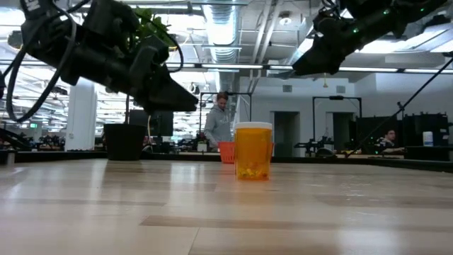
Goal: Pick and place pill bottles into a basket
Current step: Put the orange medicine bottle into the orange bin
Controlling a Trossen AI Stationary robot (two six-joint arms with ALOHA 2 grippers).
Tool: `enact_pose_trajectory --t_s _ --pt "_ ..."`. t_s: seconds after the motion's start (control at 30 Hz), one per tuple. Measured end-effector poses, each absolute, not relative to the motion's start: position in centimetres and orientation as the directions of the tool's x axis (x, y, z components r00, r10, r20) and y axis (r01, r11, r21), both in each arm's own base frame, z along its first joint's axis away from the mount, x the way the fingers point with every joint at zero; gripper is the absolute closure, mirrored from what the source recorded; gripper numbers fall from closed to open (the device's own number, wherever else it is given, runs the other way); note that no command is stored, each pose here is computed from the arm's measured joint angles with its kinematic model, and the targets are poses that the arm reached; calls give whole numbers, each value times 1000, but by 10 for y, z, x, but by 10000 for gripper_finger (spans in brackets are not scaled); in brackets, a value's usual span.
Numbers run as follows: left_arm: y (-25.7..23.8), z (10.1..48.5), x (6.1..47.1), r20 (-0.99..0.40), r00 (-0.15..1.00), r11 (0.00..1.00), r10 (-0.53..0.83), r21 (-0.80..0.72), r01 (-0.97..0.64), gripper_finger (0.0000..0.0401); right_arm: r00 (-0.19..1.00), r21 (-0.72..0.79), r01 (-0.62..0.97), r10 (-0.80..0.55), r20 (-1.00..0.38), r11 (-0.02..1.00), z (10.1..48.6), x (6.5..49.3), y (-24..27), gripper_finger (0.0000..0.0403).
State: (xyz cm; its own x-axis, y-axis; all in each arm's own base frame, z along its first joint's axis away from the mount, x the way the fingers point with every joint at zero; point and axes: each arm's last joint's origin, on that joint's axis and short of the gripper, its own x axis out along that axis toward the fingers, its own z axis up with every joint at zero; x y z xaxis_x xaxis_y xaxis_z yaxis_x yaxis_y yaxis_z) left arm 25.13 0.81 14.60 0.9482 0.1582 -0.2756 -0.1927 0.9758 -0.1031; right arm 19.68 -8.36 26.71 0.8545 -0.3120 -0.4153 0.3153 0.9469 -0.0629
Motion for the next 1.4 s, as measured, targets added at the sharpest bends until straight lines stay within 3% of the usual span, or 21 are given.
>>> enact_pose_trajectory --t_s 0.33,0.83,1.4 --pt "7 121 259 -319 941 983 111 -104 -151 171 859 -56 301 -296 -418 952 267 198 -80 172" --pt "5 79 287 -419 908 1000 -5 24 17 169 843 -53 294 -285 -456 954 263 197 -78 172" --pt "23 66 312 -421 902 995 -97 -43 86 169 824 -41 297 -278 -495 954 260 195 -78 172"
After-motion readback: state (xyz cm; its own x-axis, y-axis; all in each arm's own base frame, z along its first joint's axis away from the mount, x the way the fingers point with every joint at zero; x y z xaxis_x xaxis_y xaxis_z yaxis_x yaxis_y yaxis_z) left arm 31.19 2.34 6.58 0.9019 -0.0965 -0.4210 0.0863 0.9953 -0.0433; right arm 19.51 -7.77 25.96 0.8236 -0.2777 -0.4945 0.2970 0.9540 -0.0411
